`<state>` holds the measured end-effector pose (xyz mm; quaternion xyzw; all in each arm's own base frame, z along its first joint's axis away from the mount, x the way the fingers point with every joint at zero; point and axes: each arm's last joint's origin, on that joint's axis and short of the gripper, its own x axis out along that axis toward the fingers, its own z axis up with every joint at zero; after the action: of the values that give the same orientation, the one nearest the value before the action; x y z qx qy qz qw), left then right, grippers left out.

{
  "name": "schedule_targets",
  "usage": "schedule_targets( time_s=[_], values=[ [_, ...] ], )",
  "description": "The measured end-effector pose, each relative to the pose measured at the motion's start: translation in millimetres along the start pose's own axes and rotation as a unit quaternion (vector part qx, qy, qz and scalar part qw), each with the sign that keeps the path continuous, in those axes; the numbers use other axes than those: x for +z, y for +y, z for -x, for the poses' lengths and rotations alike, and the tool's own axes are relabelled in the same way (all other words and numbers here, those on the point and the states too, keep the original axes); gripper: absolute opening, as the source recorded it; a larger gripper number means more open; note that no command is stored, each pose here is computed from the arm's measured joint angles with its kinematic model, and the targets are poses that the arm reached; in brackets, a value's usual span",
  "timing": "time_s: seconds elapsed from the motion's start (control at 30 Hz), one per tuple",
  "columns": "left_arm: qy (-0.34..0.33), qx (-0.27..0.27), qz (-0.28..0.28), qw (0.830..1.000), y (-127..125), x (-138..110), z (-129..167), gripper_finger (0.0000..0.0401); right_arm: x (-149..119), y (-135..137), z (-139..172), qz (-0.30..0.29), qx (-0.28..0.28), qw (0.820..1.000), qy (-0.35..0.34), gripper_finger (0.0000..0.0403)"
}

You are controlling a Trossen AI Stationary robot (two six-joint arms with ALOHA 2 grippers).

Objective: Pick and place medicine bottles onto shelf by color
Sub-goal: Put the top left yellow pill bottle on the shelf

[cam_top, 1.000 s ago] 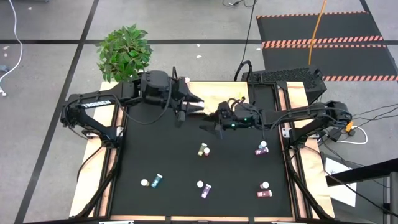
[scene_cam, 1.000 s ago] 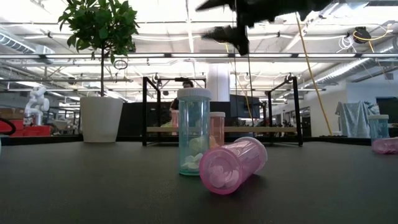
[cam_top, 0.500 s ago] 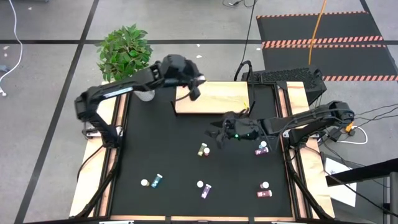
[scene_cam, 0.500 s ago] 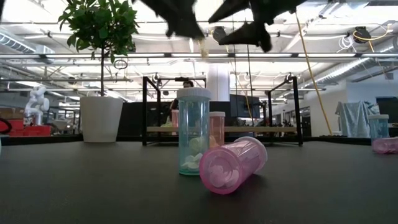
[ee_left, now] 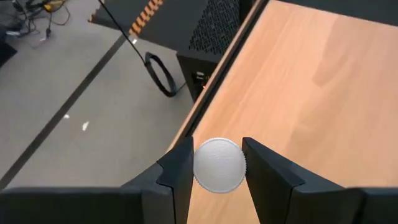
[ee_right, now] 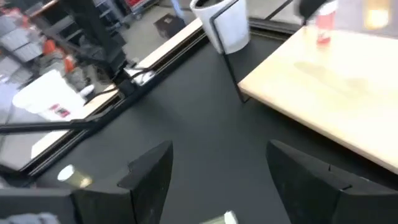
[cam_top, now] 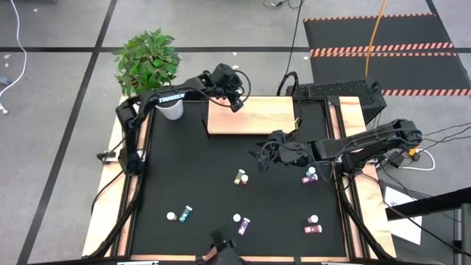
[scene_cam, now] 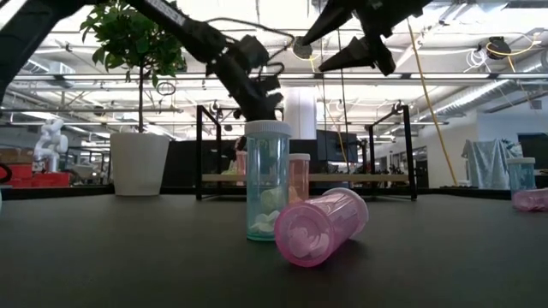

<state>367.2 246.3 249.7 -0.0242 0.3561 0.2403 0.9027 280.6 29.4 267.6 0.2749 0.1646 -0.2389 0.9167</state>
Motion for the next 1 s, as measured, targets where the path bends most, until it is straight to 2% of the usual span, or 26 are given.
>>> schedule_targets(
  time_s=[0.2,0.43,1.0],
  values=[
    [0.013,0.007,0.029,0.999,-1.4,-10.5,-22.9,0.0131,8.6,-9.7,13.0,0.021,0.007,0.999,0.030,0.0251],
    [0.016,0.046,0.039,0.998,2.3,-11.5,-25.3,0.0131,22.4,-19.3,27.7,0.040,0.009,0.999,0.023,0.0251],
    [0.037,0.050,0.046,0.997,11.2,-22.6,-37.4,0.0131,30.7,-24.7,28.9,0.041,0.004,0.999,0.006,0.0251]
  ],
)
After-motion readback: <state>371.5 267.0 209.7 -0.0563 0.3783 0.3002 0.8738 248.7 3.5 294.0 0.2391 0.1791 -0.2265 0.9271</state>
